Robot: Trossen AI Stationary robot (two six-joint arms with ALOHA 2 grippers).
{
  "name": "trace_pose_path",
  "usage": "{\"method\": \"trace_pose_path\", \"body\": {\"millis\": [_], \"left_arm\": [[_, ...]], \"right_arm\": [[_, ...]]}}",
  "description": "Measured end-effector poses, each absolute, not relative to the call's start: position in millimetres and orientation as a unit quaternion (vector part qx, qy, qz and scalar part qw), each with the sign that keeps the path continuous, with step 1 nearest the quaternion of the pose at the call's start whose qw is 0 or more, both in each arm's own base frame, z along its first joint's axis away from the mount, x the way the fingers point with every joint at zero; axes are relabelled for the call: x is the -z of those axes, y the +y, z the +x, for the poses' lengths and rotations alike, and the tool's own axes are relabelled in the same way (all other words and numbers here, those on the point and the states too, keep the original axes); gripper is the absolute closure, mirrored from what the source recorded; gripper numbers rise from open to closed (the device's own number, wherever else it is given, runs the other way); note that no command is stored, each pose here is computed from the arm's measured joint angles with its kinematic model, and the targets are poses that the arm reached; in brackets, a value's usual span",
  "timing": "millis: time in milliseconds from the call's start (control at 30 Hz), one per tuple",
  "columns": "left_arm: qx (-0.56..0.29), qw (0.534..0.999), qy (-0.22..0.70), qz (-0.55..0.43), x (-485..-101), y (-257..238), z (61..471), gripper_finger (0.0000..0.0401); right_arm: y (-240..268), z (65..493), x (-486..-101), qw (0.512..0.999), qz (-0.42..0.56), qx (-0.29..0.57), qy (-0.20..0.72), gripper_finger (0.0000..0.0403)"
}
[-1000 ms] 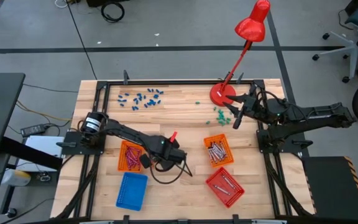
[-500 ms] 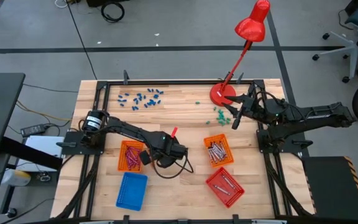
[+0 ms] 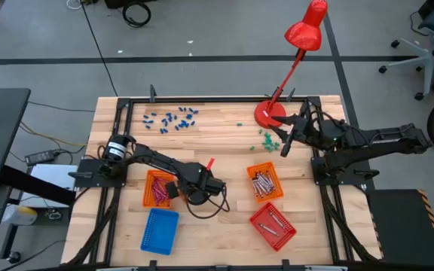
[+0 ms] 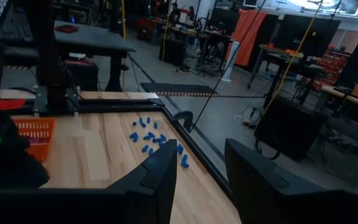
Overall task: Sort crayons
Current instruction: Put the orange crayon into the blue bin
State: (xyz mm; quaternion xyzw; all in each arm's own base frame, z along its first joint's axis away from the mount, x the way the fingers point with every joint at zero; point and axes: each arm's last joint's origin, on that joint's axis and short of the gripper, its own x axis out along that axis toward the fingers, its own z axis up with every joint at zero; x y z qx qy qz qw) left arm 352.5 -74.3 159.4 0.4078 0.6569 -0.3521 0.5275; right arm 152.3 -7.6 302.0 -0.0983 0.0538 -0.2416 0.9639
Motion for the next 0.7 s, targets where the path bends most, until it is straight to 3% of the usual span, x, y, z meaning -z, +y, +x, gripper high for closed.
{"method": "trace_pose_path", "body": {"millis": [300, 700], "left_arm": [[0.352, 0.521, 0.663, 0.406, -150.1, -74.4, 346.5, 0.0336], [0.318, 0.549, 0.638, 0.436, -148.5, -74.4, 356.5, 0.0349]], "right_arm": [[-7.6, 153.2, -302.2, 0.964, -0.099, 0.242, 0.052, 0.0264], [-7.6, 153.2, -302.2, 0.964, -0.099, 0.242, 0.052, 0.0264]]}}
